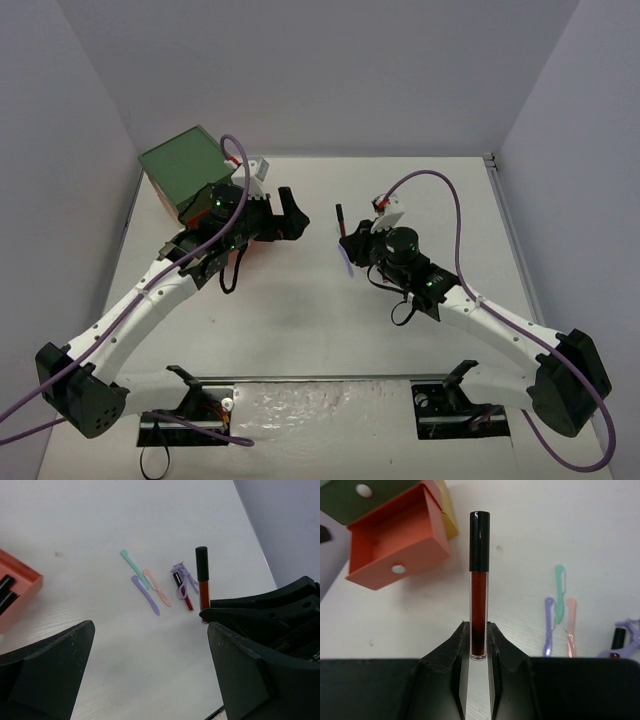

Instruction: Organize the makeup

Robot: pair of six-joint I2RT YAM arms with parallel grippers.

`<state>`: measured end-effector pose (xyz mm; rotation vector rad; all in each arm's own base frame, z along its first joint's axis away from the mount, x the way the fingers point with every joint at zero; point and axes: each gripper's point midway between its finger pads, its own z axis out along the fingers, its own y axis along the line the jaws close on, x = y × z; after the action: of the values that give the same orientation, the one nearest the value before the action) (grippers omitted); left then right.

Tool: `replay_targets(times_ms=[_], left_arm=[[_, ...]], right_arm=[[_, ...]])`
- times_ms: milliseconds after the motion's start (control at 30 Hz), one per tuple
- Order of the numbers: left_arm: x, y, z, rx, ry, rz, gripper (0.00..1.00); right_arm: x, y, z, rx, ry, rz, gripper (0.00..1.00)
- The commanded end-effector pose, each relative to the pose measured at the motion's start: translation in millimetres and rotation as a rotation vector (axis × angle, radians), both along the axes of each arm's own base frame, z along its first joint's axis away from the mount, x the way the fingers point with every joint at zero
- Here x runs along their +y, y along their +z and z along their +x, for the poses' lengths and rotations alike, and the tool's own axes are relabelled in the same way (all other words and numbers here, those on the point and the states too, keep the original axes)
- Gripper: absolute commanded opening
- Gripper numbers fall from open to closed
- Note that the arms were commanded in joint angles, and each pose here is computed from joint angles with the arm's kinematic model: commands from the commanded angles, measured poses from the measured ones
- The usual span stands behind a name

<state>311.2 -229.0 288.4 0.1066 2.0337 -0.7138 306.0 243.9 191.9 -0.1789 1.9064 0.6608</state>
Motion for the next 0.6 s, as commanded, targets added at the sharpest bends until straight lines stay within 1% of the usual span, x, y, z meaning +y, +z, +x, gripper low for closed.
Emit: replay_targets(times_ms=[0, 67, 167, 200, 267, 400, 567], left_arm=[[-40, 61, 14, -0.141, -0.013, -0.173, 0.95], [-51, 64, 15, -0.148, -0.032, -0.189, 0.94], [-62, 67, 14, -0.16, -0.051, -0.209, 0.94], [-67, 68, 13, -0.163, -0.059, -0.219, 0.93], [-71, 67, 12, -0.165, -0.064, -0.22, 0.88], [-78, 65, 17, -0.179, -0.059, -0.232, 0.76], [-84, 62, 20, -0.182, -0.059, -0.249, 0.49]], right_arm=[[28, 70, -7, -0.192, 0.091, 0.21, 0.0], [31, 83, -9, -0.225, 0.11, 0.254, 0.0], [37, 91, -13, -0.247, 0.138, 0.283, 0.0], [39, 93, -14, -0.252, 0.147, 0.293, 0.0], [40, 94, -15, -0.253, 0.155, 0.303, 0.0], [43, 95, -17, -0.254, 0.17, 0.323, 0.0], [46, 94, -18, -0.251, 0.181, 0.33, 0.0]])
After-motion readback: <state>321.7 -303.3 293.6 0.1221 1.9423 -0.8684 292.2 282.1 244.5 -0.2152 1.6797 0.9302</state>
